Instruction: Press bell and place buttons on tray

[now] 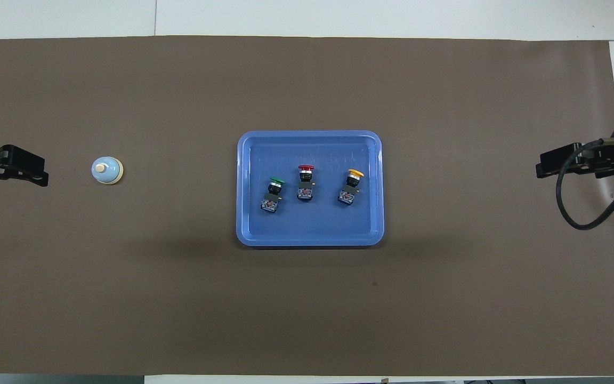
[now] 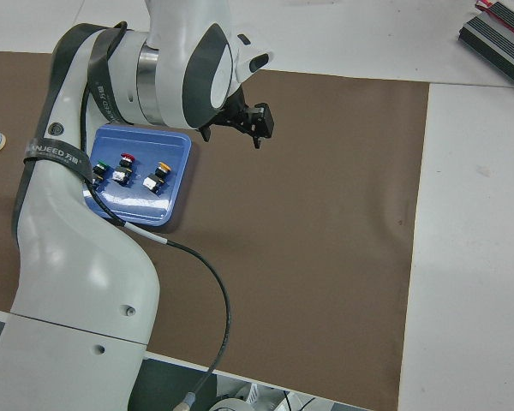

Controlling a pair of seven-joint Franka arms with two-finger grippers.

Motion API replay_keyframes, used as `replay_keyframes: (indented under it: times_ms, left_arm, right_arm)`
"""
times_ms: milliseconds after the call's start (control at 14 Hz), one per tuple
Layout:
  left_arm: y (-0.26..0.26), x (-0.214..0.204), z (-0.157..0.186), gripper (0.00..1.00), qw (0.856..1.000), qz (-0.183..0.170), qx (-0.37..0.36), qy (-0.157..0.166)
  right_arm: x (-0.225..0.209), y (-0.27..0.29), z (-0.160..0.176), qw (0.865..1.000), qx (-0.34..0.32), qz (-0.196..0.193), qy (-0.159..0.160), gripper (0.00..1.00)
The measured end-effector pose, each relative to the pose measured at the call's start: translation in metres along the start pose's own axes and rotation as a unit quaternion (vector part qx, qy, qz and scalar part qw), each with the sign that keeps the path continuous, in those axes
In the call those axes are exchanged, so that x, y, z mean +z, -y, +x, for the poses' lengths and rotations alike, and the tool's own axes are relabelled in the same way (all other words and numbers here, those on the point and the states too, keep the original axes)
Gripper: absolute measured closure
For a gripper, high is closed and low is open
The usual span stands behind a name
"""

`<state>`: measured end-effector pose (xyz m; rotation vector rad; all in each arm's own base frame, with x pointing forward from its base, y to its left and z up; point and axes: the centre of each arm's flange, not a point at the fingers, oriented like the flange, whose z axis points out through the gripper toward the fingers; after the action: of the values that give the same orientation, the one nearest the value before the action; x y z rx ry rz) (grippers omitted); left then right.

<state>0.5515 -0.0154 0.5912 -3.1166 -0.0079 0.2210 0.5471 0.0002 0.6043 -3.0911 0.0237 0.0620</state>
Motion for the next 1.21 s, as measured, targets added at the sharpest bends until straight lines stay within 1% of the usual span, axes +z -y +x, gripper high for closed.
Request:
replay_keyframes:
  times_ms: [499,641,784,855,926,997,1068,1211]
  left_arm:
    - [0.000,0.000,0.000,0.00,1.000,0.000,0.000,0.000]
    - [0.000,-0.002,0.002,0.00,1.000,0.000,-0.002,-0.010]
    - [0.002,-0.001,0.004,0.00,1.000,-0.001,-0.020,-0.017]
    - [0.002,0.002,0.007,0.08,0.999,-0.002,-0.029,-0.027]
    - [0.002,0.008,0.011,0.19,0.999,-0.003,-0.031,-0.042]
    - [0.002,0.021,0.015,0.32,0.998,-0.004,-0.030,-0.057]
    - [0.001,0.040,0.019,0.43,0.997,-0.004,-0.026,-0.066]
    - [0.001,0.086,0.028,0.67,0.998,-0.004,-0.022,-0.061]
  right_arm:
    - [0.007,-0.010,0.004,1.000,0.009,-0.001,0.013,0.00]
    - [0.008,-0.010,0.004,1.000,0.009,-0.001,0.013,0.00]
    - [0.008,-0.010,0.004,1.000,0.009,-0.001,0.014,0.00]
    - [0.008,-0.010,0.004,1.000,0.009,-0.001,0.014,0.00]
    - [0.008,-0.010,0.004,1.000,0.009,-0.004,0.014,0.00]
    - [0.008,-0.012,0.003,1.000,0.009,-0.013,0.014,0.00]
    - [0.008,-0.014,0.003,1.000,0.009,-0.023,0.014,0.00]
    - [0.007,-0.015,0.003,0.999,0.009,-0.030,0.014,0.00]
